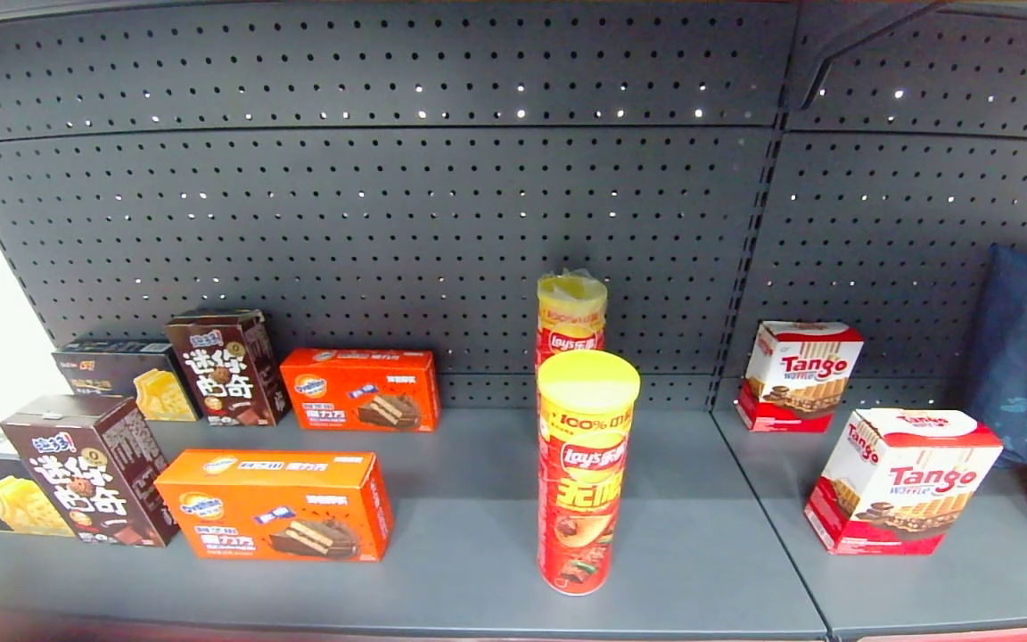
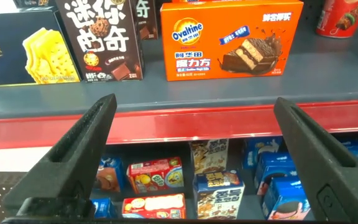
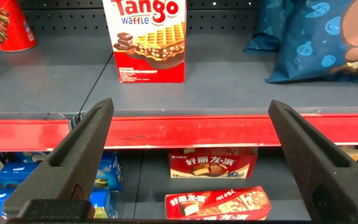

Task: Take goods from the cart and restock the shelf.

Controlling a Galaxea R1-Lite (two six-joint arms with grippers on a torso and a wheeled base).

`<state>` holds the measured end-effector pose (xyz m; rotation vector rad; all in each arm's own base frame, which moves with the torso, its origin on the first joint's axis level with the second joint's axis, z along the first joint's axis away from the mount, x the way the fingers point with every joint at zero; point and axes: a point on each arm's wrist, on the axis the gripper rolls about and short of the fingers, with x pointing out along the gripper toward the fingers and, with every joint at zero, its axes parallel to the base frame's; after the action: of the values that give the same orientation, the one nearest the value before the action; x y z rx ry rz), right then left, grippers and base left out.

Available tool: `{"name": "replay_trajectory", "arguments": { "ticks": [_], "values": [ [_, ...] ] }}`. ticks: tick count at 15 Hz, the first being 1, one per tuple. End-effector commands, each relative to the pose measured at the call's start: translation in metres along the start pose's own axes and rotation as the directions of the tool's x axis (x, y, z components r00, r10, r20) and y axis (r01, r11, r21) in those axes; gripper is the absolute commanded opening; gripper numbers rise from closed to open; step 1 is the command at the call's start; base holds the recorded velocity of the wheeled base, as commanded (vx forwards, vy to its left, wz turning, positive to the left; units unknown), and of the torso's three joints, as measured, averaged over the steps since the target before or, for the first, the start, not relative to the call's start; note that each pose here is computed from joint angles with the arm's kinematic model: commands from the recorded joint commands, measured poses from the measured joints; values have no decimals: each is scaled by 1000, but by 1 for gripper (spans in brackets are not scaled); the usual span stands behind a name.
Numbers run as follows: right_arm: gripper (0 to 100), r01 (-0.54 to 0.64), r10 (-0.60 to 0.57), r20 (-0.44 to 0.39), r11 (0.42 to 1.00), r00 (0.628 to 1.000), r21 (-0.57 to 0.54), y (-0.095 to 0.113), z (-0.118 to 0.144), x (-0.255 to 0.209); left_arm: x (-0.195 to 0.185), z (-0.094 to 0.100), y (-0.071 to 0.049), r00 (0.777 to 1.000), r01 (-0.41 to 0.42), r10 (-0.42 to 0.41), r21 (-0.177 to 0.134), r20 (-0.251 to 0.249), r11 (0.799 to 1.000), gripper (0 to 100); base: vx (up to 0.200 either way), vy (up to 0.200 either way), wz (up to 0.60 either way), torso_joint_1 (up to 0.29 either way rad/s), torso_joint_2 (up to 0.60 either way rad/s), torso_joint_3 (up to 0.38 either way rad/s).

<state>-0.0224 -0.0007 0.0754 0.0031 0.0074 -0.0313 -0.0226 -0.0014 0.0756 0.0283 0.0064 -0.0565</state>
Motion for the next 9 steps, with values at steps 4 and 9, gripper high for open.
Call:
{"name": "replay_trajectory", "arguments": {
  "ticks": [4, 9],
  "values": [
    [100, 1, -1, 0, 1000, 1000, 0, 0, 0, 0, 0, 0, 0, 1000, -22, 23, 34, -4, 999, 100, 0, -50, 0, 3, 1, 2],
    [100, 1, -1, 0, 1000, 1000, 0, 0, 0, 0, 0, 0, 1, 1000, -27, 27, -19, -3, 999, 100, 0, 0, 0, 0, 0, 0]
  ]
}}
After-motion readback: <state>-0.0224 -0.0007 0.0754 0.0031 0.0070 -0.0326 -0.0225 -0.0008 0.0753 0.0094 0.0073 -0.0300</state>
